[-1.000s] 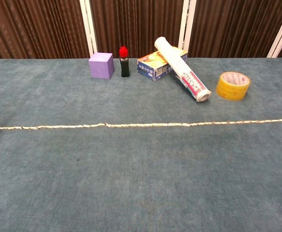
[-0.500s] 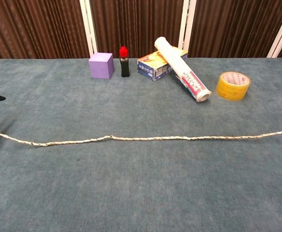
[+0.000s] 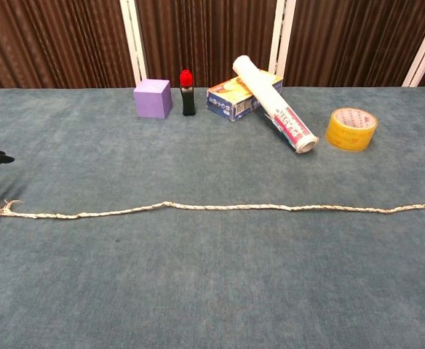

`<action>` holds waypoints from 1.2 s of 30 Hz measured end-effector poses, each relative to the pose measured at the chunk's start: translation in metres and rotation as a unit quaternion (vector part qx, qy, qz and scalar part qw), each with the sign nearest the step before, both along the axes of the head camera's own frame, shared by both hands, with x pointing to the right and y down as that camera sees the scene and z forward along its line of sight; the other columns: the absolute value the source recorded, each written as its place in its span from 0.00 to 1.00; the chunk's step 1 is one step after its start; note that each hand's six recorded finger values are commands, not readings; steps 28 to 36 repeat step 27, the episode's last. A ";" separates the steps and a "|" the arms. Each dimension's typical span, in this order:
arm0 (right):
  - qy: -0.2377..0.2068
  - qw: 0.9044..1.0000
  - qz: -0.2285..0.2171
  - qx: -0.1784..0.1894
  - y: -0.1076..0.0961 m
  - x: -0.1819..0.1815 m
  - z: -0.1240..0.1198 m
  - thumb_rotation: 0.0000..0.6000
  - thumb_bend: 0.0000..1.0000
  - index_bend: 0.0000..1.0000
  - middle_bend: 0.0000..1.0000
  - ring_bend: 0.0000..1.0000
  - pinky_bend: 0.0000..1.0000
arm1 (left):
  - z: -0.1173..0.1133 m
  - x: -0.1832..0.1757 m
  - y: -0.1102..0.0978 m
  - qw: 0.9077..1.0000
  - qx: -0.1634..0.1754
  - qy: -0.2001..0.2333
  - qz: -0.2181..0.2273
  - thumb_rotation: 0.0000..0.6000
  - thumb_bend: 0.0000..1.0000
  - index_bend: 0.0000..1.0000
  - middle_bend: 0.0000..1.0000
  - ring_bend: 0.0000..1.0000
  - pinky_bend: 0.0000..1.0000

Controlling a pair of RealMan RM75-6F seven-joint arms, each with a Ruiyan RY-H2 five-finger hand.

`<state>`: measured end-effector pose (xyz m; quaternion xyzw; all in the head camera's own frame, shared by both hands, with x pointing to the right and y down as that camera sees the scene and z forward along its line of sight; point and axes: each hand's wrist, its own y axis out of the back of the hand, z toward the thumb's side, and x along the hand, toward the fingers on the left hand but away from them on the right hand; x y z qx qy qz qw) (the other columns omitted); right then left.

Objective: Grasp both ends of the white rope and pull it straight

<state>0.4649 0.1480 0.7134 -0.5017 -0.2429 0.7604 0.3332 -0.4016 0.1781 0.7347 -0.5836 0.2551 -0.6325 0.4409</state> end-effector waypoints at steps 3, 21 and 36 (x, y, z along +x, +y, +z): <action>-0.008 1.000 0.000 0.009 0.000 -0.002 -0.008 1.00 0.36 0.00 0.00 0.00 0.00 | -0.007 -0.004 0.000 1.000 0.003 0.012 -0.006 1.00 0.39 0.00 0.00 0.00 0.14; -0.059 0.986 0.001 0.154 0.099 0.015 -0.179 1.00 0.32 0.00 0.00 0.00 0.00 | -0.143 -0.032 0.068 0.980 0.111 0.168 0.005 1.00 0.41 0.00 0.00 0.00 0.10; -0.083 0.986 0.001 0.142 0.121 0.017 -0.201 1.00 0.32 0.00 0.00 0.00 0.00 | -0.148 -0.040 0.082 0.986 0.085 0.144 0.003 1.00 0.40 0.00 0.00 0.00 0.10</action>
